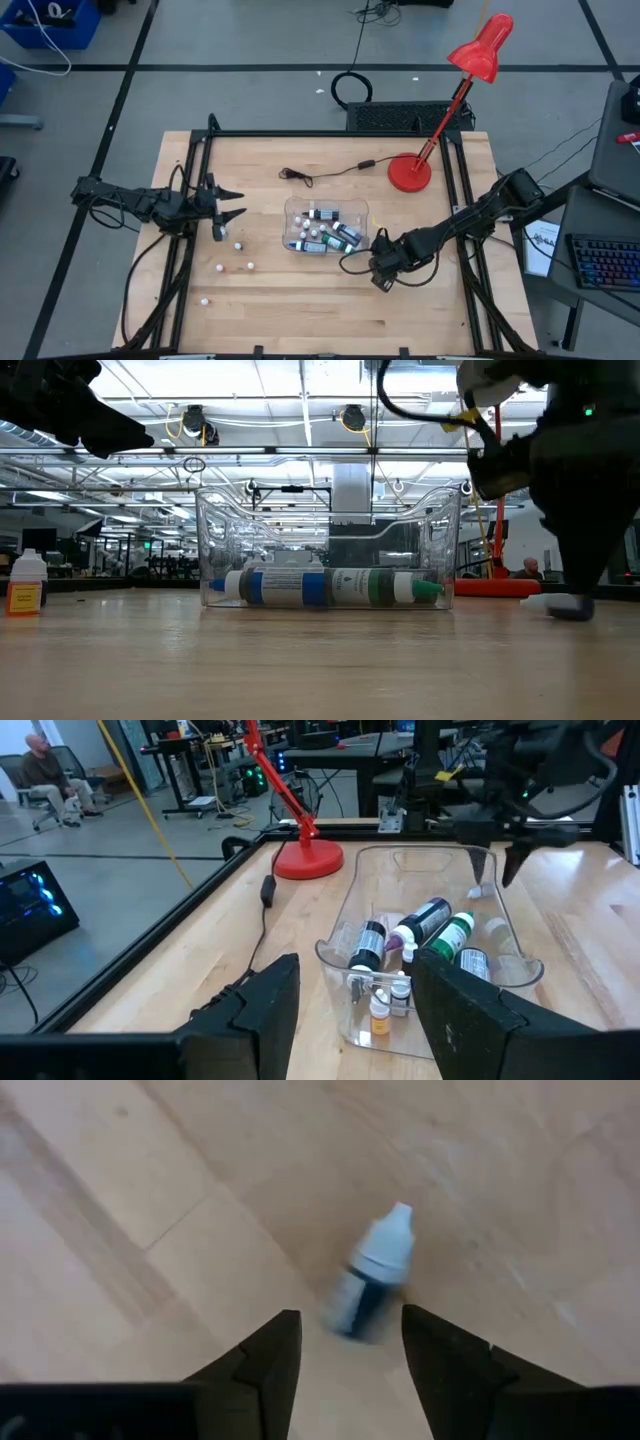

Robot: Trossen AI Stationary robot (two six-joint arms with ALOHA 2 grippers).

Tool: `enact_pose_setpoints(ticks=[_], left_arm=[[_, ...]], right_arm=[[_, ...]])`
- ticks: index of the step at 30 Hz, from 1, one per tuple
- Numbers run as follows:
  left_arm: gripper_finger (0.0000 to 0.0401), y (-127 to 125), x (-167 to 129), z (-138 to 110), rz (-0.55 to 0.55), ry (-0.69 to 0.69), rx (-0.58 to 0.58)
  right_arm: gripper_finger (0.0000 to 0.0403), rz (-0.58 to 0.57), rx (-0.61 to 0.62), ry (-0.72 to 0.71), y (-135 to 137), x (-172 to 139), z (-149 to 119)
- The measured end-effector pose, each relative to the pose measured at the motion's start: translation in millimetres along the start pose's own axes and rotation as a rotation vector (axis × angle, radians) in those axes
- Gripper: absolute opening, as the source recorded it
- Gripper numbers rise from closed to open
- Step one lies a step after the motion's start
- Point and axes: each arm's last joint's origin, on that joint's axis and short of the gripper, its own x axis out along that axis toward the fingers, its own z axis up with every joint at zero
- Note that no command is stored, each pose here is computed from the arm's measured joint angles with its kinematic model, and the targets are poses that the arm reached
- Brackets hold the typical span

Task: Pick & Place food coloring
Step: Put the small blue food coloring bottle into the transparent bin

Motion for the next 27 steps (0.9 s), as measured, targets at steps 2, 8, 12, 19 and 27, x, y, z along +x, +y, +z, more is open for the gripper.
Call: enact_pose_setpoints(ticks=[2,8,12,19,27], left_arm=[[0.0196,0,0,0,0.0,0.0,0.0],[0.0196,0,0,0,0.0,0.0,0.0],[0.0196,0,0,0,0.0,0.0,0.0],[0.0196,0,0,0,0.0,0.0,0.0],[0.0196,0,0,0,0.0,0.0,0.0]], right_arm=[[0.0168,0.023,0.016,0.019,-4,8,-3],[0.0169,0.051,0.056,0.005,-12,20,-8],[0.0169,0.041,0.007,0.004,-14,22,-9],[0.0169,-0.033,-0.098,-0.013,-22,17,-11],[0.0169,0.035,-0.31,-0.22,-10,18,3]])
